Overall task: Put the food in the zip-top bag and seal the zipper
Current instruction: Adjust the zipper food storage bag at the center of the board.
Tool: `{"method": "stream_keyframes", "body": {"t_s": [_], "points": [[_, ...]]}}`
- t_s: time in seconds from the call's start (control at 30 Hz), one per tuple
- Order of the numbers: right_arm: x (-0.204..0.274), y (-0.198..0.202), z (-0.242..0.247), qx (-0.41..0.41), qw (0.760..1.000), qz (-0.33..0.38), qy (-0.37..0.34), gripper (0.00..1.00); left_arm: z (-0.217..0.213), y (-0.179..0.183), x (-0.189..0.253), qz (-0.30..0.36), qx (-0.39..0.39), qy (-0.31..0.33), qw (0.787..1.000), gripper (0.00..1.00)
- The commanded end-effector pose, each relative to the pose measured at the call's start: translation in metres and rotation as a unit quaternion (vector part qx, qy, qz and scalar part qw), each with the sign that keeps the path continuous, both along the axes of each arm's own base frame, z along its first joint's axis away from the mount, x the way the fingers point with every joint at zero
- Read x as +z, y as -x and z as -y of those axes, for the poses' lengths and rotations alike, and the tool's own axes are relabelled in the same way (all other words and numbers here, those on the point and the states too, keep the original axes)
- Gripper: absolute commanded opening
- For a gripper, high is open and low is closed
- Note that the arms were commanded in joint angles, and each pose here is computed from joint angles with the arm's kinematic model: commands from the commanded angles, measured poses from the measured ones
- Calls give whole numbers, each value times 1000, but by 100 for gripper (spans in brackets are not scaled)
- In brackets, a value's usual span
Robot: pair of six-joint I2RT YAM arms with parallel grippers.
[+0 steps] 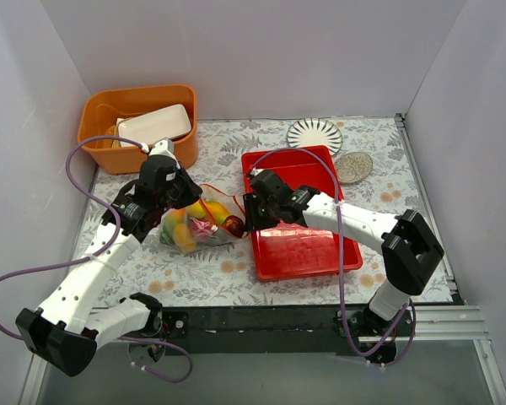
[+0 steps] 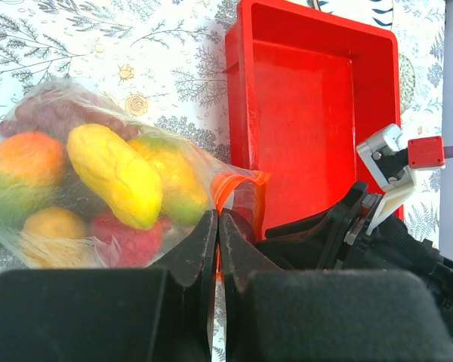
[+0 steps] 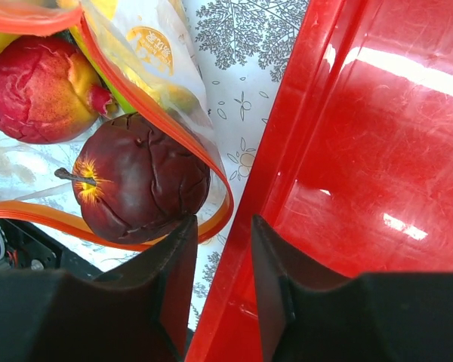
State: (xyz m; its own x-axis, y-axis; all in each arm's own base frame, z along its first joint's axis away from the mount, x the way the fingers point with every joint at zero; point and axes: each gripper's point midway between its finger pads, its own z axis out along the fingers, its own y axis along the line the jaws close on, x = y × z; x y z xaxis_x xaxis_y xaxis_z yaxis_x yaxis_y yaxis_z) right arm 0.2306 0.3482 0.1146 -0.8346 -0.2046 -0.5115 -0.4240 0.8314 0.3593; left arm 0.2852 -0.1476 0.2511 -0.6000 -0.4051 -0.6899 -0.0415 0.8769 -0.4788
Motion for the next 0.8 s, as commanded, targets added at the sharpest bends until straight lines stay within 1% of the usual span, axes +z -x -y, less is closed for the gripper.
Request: {"method": "stream_keyframes", "body": {"t_s": [0.0,0.03,0.07,0.2,0.37,0.5,0.77], "points": [[-4,0,-9,5,1000,-3,-14,37,-2,-1,30,41,9,17,999,1],[-4,-1,-10,6,1000,-2,-16,36,-3,-1,31,43,10,18,999,1],[-5,0,-10,6,1000,-2,-16,33,-3,-1,31,42,9,18,999,0],[-1,4,-15,22,999,-9,-31,33,-4,-1,34,45,13,18,999,1],[1,11,-23,38,998,-25,-51,38,-10,-2,40,52,26,12,998,1],[0,12,-31,45,996,-33,-66,38,-13,-1,43,53,35,11,998,1],[-1,9,-43,55,995,-36,-77,33,-20,3,51,64,46,13,997,2]]}}
